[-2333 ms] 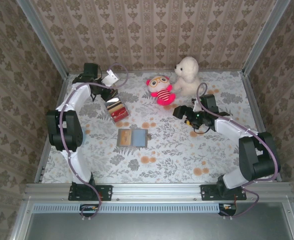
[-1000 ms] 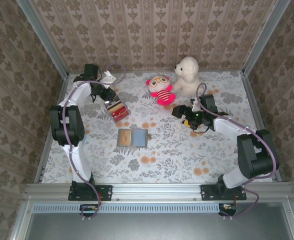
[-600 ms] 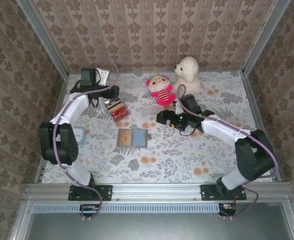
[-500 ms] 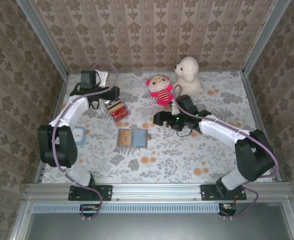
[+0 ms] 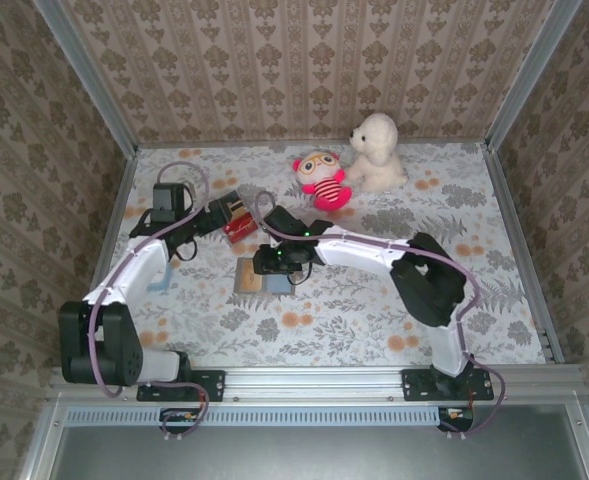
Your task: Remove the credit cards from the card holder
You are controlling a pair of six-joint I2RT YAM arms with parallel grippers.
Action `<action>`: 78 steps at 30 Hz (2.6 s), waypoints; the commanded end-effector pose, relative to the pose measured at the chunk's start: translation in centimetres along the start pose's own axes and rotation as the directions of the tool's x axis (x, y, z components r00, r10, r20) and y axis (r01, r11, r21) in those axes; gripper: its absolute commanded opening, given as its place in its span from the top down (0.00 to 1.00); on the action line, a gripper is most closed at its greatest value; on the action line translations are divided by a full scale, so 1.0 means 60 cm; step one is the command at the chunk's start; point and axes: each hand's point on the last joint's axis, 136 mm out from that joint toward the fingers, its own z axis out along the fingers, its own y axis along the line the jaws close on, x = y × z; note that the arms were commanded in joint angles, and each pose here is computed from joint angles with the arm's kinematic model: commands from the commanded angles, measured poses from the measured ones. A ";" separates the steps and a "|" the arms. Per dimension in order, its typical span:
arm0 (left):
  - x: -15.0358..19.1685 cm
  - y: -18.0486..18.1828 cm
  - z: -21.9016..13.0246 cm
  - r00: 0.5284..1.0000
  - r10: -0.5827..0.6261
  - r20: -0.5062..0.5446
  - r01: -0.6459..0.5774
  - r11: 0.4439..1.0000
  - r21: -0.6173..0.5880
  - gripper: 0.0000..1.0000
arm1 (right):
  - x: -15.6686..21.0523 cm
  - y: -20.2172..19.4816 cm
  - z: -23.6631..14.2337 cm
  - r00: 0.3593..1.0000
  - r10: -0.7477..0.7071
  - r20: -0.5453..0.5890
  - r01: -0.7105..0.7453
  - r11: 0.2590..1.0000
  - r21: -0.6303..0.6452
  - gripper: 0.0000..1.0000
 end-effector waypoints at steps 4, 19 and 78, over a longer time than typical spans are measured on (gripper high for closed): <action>0.059 0.021 -0.005 0.984 -0.139 -0.114 0.136 0.990 -0.035 0.03 | 0.001 -0.019 0.048 0.994 0.086 -0.063 -0.083 0.995 0.059 0.71; 0.108 -0.007 0.032 0.948 -0.134 -0.287 0.168 0.981 0.096 0.08 | 0.031 -0.100 0.069 0.992 0.009 -0.129 0.020 0.974 0.227 0.70; 0.349 -0.113 0.097 0.821 -0.048 -0.570 0.128 0.987 0.101 0.94 | 0.032 -0.162 -0.002 0.985 0.141 -0.099 -0.144 0.989 -0.020 0.83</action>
